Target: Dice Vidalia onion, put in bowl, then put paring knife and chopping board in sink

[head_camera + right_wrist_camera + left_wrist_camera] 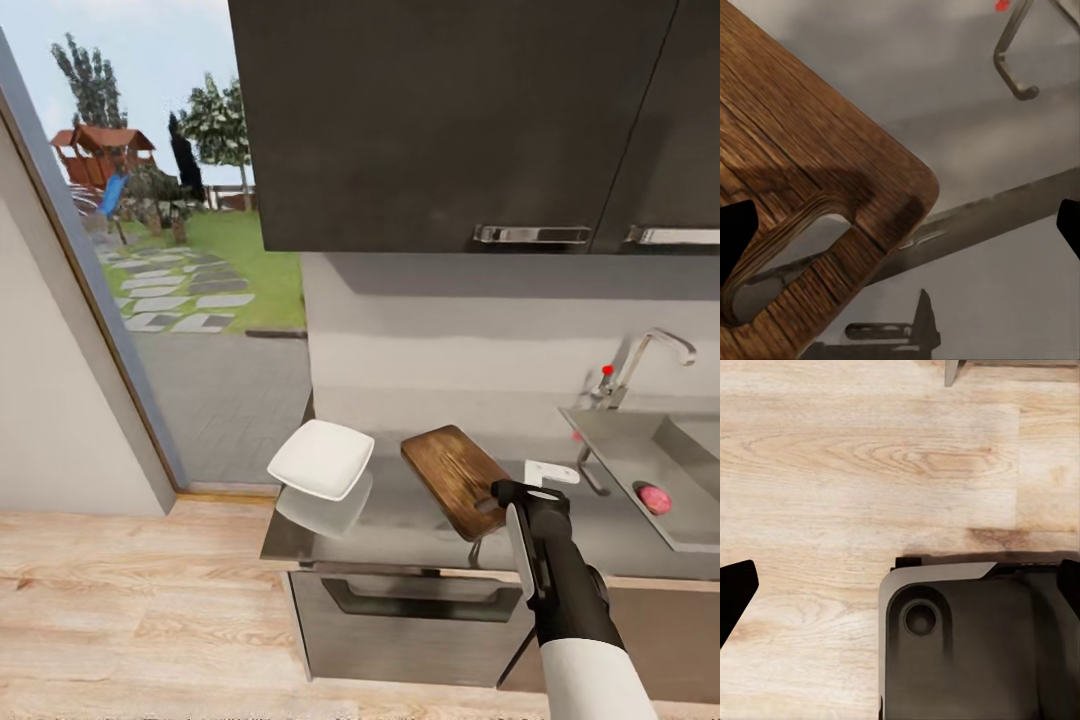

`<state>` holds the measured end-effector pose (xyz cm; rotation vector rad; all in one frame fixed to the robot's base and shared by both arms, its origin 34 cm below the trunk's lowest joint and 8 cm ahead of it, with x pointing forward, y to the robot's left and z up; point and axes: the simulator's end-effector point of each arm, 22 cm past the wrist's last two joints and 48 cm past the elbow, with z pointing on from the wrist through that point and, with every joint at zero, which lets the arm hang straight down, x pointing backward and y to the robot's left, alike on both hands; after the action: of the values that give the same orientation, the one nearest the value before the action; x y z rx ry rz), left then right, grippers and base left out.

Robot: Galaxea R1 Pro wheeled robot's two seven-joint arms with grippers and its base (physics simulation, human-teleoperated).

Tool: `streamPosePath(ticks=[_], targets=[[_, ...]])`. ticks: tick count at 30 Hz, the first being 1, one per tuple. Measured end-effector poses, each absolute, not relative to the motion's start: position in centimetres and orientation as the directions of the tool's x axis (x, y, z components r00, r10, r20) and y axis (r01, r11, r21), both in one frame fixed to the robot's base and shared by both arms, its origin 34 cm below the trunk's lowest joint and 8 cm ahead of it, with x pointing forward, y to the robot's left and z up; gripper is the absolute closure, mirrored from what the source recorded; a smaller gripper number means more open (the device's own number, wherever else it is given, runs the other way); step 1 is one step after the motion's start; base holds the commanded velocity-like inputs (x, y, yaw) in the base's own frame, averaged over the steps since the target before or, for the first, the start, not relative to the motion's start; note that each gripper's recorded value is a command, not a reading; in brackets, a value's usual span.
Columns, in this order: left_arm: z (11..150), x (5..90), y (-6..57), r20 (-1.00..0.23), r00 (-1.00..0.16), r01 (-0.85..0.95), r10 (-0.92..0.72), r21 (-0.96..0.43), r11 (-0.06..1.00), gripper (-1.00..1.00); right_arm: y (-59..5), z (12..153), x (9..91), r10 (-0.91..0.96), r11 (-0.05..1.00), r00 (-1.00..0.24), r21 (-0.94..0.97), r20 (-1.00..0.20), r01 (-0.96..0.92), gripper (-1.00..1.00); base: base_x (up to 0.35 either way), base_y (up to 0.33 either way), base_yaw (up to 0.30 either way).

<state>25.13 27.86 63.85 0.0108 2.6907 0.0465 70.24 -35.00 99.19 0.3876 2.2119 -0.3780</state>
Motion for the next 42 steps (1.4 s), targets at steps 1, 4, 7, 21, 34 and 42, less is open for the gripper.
streamPosePath(ticks=[1, 4, 7, 21, 34, 42], targets=[[63.8, 25.1, 27.9, -0.434, -0.901, 0.000, 0.015, 0.035, 0.999, -1.00, -35.0, 99.1, 70.2, 0.146, 0.907, -0.602, -0.137, -0.785, 0.399, -1.00, 0.000, 0.000, 0.000], [63.8, 24.9, 27.9, -0.431, -0.902, 0.000, 0.015, 0.035, 0.999, -1.00, -35.0, 98.9, 70.2, 0.146, 0.907, -0.606, -0.139, -0.782, 0.398, -1.00, 0.000, 0.000, 0.000], [63.7, 24.8, 27.9, -0.427, -0.904, 0.000, 0.015, 0.035, 0.999, -1.00, -35.0, 98.6, 70.2, 0.147, 0.907, -0.609, -0.140, -0.780, 0.398, -1.00, 0.000, 0.000, 0.000], [63.5, 24.2, 27.9, -0.411, -0.912, 0.001, 0.015, 0.035, 0.999, -1.00, -35.0, 97.6, 70.2, 0.146, 0.907, -0.623, -0.147, -0.769, 0.395, -1.00, 0.000, 0.000, 0.000], [63.3, 23.5, 27.8, -0.395, -0.919, 0.005, 0.018, 0.034, 0.999, -1.00, -35.0, 96.6, 70.1, 0.147, 0.907, -0.635, -0.154, -0.758, 0.393, -1.00, 0.029, 0.000, 0.000], [63.1, 23.1, 27.8, -0.385, -0.923, 0.006, 0.018, 0.034, 0.999, -1.00, -35.0, 96.0, 70.1, 0.146, 0.907, -0.643, -0.158, -0.752, 0.391, -1.00, 0.000, 0.000, 0.000]])
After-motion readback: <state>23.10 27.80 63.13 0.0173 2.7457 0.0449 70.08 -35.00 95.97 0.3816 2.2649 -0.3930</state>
